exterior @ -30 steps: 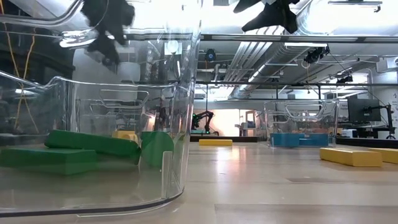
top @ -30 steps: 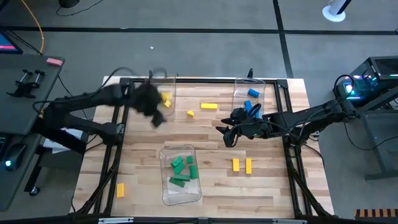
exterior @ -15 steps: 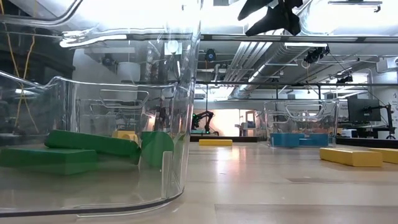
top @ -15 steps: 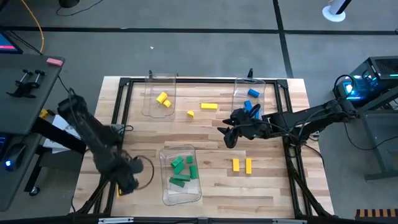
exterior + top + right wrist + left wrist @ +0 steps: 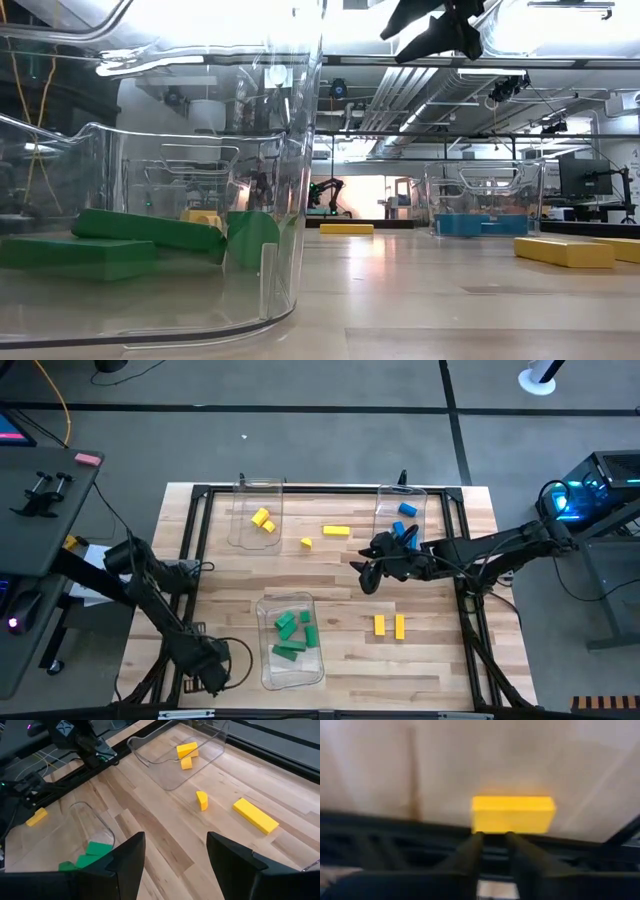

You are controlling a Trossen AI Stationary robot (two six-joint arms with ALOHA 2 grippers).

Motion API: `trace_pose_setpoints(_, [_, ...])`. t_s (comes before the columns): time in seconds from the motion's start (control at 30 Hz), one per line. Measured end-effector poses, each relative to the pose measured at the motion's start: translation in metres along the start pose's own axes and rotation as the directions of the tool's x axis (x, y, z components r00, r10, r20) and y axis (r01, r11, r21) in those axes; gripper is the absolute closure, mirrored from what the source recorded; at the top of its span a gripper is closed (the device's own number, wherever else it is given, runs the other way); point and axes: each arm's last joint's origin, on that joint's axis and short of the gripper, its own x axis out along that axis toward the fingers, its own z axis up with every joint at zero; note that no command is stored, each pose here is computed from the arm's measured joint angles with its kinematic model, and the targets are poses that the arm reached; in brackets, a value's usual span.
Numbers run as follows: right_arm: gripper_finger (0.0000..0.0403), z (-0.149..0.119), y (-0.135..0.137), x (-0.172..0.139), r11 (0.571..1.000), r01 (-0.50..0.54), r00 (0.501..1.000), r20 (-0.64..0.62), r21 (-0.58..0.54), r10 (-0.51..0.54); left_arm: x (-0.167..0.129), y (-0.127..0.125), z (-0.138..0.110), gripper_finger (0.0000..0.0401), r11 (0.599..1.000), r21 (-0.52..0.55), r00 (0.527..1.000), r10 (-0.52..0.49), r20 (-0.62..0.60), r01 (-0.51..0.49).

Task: Sort blocks
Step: Move the yellow block to the middle left of the table

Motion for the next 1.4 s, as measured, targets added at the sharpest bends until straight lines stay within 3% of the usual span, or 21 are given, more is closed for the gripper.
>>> trace_pose_setpoints(0.07, [0.0195,0.000,0.000,0.000,1.000,-0.004,1.000,-0.003,0.000,0.004,0.003,-0.002,0.002,0.0385,0.999,0.002,0.999,-0.037,0.018,0.037])
trace_pose_setpoints(0.23, [0.0195,0.000,0.000,0.000,1.000,-0.005,1.000,-0.004,0.001,0.005,0.015,0.003,0.004,0.0398,0.997,-0.034,0.998,-0.065,-0.008,0.065])
trace_pose_setpoints(0.4, [0.0195,0.000,0.001,0.000,1.000,-0.018,1.000,-0.015,0.005,0.019,0.024,0.010,0.002,0.0400,0.998,-0.043,0.996,-0.055,-0.068,0.052])
trace_pose_setpoints(0.77, [0.0195,-0.005,-0.002,0.000,1.000,0.002,0.998,-0.062,-0.018,-0.003,0.029,0.018,0.017,0.0401,0.985,-0.022,0.981,-0.174,-0.092,0.172])
trace_pose_setpoints(1.2, [0.0195,-0.005,-0.003,0.000,1.000,0.006,0.998,-0.064,-0.020,-0.007,-0.017,0.069,0.072,0.0401,0.974,-0.003,0.944,-0.220,0.244,0.228])
trace_pose_setpoints(1.4, [0.0195,-0.005,-0.003,0.000,1.000,0.006,0.998,-0.062,-0.020,-0.007,-0.031,0.102,0.094,0.0401,0.975,-0.016,0.922,-0.203,0.330,0.221])
